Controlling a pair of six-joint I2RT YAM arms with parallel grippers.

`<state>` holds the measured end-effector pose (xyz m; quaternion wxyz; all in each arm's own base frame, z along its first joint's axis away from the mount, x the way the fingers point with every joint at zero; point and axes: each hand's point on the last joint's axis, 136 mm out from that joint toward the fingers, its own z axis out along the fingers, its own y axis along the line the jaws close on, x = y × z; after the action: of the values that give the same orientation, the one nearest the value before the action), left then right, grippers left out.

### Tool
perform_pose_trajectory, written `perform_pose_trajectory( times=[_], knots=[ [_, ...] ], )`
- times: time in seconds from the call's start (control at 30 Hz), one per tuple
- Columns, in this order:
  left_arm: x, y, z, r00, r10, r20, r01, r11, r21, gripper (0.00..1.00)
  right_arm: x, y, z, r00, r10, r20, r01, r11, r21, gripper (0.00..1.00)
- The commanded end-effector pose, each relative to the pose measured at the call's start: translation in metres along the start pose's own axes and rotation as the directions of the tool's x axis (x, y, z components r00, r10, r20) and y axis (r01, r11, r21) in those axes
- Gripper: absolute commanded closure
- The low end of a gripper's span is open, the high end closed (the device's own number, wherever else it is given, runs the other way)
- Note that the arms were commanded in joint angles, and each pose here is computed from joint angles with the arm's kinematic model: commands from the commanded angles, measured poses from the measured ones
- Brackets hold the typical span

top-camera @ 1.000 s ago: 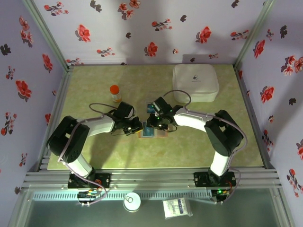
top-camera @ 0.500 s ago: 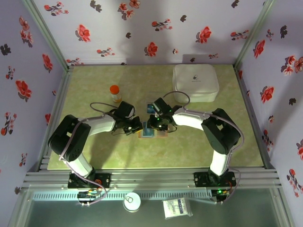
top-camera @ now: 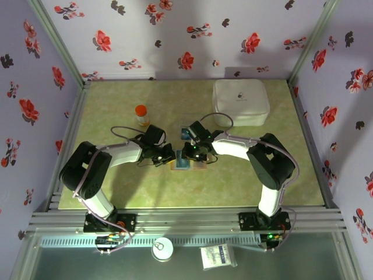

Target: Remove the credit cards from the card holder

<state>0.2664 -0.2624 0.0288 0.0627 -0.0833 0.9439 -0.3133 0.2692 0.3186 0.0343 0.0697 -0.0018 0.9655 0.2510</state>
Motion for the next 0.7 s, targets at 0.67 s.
perform_pose_trajectory(
  times=[0.67],
  knots=[
    [-0.007,-0.019,-0.012,0.999,0.034,0.014,-0.034,0.999,0.012,0.97,-0.004,-0.008,-0.026,0.999,-0.017,0.051,0.015,0.999,0.040,0.74]
  ],
)
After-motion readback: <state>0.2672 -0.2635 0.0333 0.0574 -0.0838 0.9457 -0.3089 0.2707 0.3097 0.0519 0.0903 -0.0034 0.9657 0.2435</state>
